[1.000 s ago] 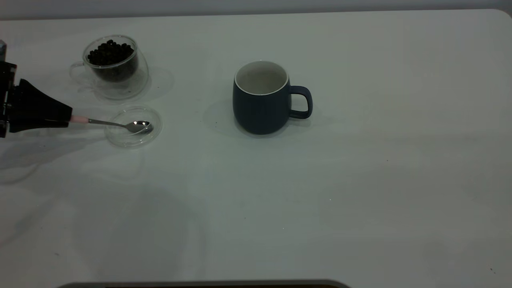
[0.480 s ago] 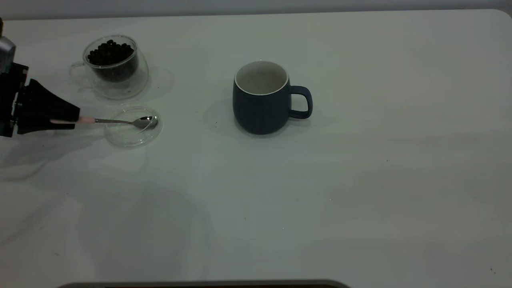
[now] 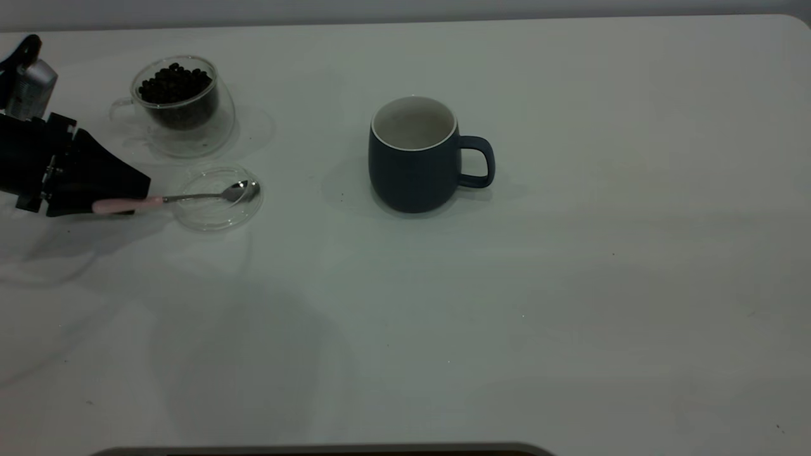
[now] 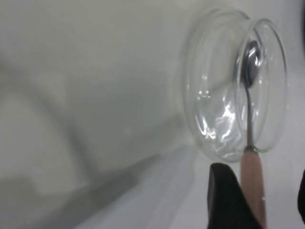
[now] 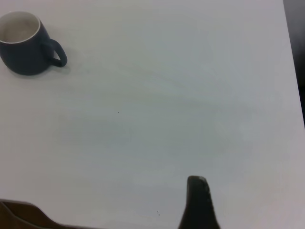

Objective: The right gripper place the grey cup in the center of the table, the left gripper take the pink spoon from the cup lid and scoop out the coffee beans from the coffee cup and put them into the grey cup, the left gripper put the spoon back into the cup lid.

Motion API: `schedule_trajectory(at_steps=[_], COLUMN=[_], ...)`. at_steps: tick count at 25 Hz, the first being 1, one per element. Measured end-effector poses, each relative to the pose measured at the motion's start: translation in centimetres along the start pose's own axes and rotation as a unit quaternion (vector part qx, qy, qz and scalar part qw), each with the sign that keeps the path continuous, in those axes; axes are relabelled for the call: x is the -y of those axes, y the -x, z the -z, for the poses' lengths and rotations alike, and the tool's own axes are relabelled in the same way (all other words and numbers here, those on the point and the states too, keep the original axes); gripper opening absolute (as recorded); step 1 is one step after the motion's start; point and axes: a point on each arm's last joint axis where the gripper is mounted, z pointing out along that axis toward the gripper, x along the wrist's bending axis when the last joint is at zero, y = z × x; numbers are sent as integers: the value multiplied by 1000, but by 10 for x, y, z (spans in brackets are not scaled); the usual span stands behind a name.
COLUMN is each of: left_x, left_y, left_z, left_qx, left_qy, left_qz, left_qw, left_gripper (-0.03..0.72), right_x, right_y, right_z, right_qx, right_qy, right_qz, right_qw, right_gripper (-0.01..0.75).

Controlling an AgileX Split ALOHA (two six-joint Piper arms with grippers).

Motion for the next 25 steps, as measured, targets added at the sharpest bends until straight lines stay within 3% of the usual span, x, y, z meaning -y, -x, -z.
schedule_trajectory(at_steps=[6, 12, 15, 20, 25], left_x=[-14, -42, -54, -70, -66], left_y=[1, 30, 65, 147, 234], left_z=[13, 55, 77, 101, 117], left_qx=[-36, -114, -170, -267, -359], left_qy=[-25, -55, -76, -79, -76], left_qz=[-21, -52, -68, -102, -150], left_qw=[999, 991, 980, 955, 918], left_gripper=[432, 466, 491, 508, 511], right_x=[0, 0, 0, 0, 0], right_y=[0, 0, 0, 0, 0], right_z=[0, 0, 0, 0, 0], right_qx=[0, 0, 0, 0, 0], right_qy=[0, 0, 0, 0, 0], right_qz=[0, 0, 0, 0, 0], right_qw=[1000, 1000, 1000, 1000, 1000], right_gripper=[588, 588, 588, 588, 588])
